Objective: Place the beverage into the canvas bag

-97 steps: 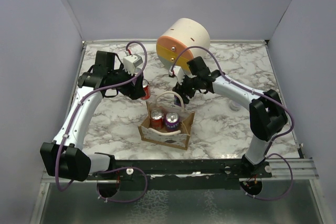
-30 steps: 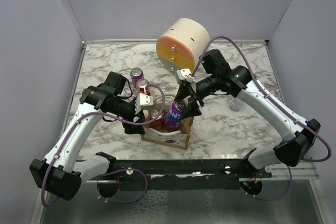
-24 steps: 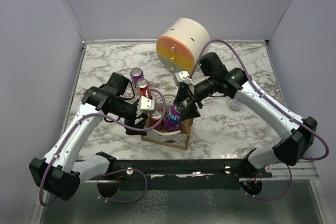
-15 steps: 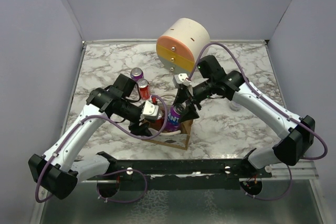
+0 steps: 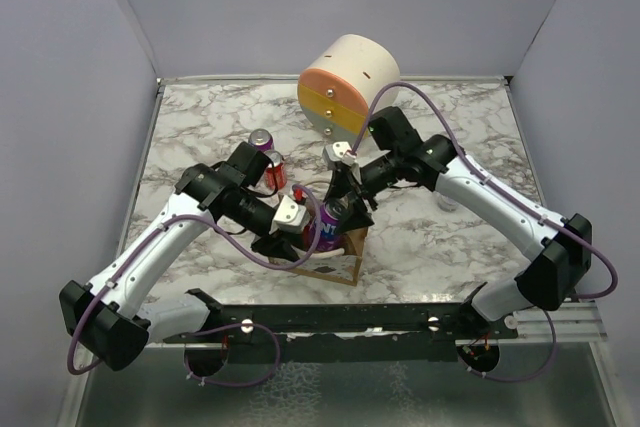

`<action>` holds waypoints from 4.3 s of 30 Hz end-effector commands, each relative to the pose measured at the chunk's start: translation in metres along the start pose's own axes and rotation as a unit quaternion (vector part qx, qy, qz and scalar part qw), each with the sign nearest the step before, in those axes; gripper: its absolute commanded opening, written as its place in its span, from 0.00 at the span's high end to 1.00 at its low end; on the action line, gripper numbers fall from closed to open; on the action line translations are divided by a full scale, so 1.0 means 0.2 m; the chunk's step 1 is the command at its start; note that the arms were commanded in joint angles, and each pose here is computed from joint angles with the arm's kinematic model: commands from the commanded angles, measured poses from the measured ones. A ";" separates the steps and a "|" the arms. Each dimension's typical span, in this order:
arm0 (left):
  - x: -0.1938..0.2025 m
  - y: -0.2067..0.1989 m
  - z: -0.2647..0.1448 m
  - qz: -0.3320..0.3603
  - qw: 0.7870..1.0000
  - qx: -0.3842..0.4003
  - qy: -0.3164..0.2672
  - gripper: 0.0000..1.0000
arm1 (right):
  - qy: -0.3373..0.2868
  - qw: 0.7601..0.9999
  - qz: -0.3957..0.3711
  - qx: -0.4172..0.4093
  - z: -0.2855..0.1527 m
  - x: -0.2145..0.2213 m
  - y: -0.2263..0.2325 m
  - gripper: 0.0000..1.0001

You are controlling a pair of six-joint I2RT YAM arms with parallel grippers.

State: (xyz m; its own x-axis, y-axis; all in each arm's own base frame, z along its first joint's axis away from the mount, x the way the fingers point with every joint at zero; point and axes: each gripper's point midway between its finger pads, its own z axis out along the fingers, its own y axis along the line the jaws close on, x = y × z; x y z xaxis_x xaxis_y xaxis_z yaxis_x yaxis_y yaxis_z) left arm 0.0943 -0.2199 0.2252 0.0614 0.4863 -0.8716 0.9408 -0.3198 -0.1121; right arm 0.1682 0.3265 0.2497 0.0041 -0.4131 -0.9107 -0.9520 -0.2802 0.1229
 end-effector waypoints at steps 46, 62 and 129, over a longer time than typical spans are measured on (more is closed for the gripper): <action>0.10 -0.09 -0.03 0.064 0.998 0.006 0.008 0.99 | 0.093 0.994 -0.047 0.013 0.52 0.22 -0.09 0.99; 0.09 -0.10 -0.04 0.064 0.998 0.004 0.001 1.00 | 0.140 0.987 -0.085 -0.008 0.61 0.36 -0.09 0.98; 0.18 -0.07 -0.06 0.049 0.998 0.000 0.029 1.00 | 0.140 0.986 -0.088 0.000 0.61 0.41 -0.02 0.22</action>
State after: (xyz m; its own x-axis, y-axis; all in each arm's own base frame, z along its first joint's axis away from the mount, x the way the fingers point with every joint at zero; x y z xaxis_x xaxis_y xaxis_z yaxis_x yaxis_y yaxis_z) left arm 0.0821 -0.1923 0.2095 0.1512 0.4771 -0.8657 0.9289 -0.3681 -0.0407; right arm 0.1475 0.3937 0.1049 0.2423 -0.6338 -0.7346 -0.9380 -0.3464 -0.0105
